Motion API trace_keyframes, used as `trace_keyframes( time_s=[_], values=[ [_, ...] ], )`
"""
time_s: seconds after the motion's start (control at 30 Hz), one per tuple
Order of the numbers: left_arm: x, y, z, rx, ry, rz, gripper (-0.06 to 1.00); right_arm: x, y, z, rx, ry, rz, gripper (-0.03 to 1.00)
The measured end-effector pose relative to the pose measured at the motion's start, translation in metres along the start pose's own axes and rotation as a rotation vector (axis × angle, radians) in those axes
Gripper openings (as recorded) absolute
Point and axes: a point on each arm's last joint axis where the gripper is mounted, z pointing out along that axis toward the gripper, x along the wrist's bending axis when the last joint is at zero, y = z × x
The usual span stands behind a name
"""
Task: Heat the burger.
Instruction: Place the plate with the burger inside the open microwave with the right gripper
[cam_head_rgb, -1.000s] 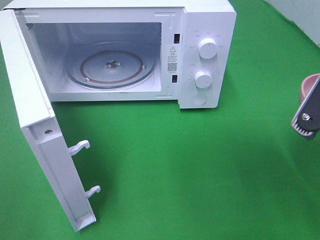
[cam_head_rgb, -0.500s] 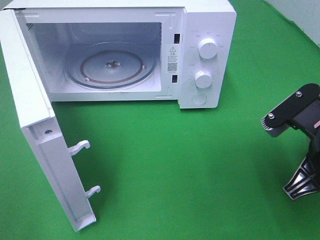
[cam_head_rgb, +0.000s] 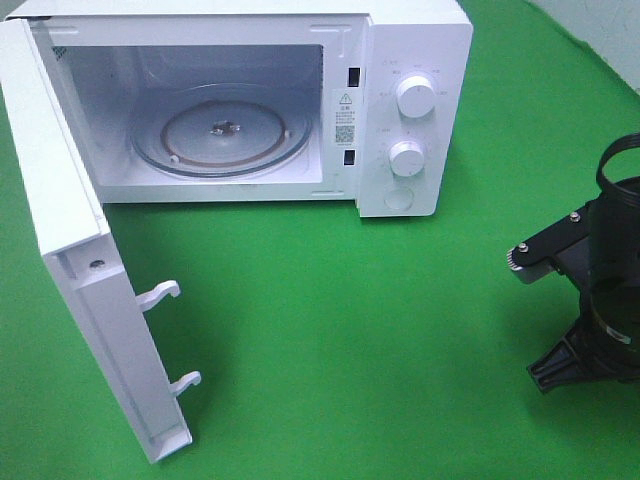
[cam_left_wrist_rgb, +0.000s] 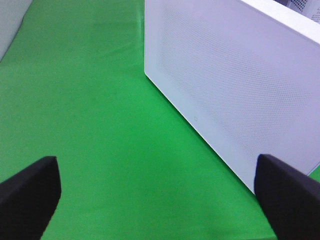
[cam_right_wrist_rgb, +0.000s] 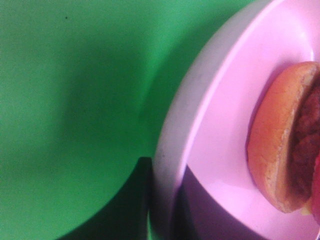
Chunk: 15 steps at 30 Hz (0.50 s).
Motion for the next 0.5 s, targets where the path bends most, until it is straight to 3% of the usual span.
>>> trace_keyframes(
  time_s=[0.5],
  values=[
    [0.000,0.000,0.000,0.000,0.000,0.000,0.97,0.003,0.003,0.026,0.042,-0.005,0.015,0.10]
  ],
)
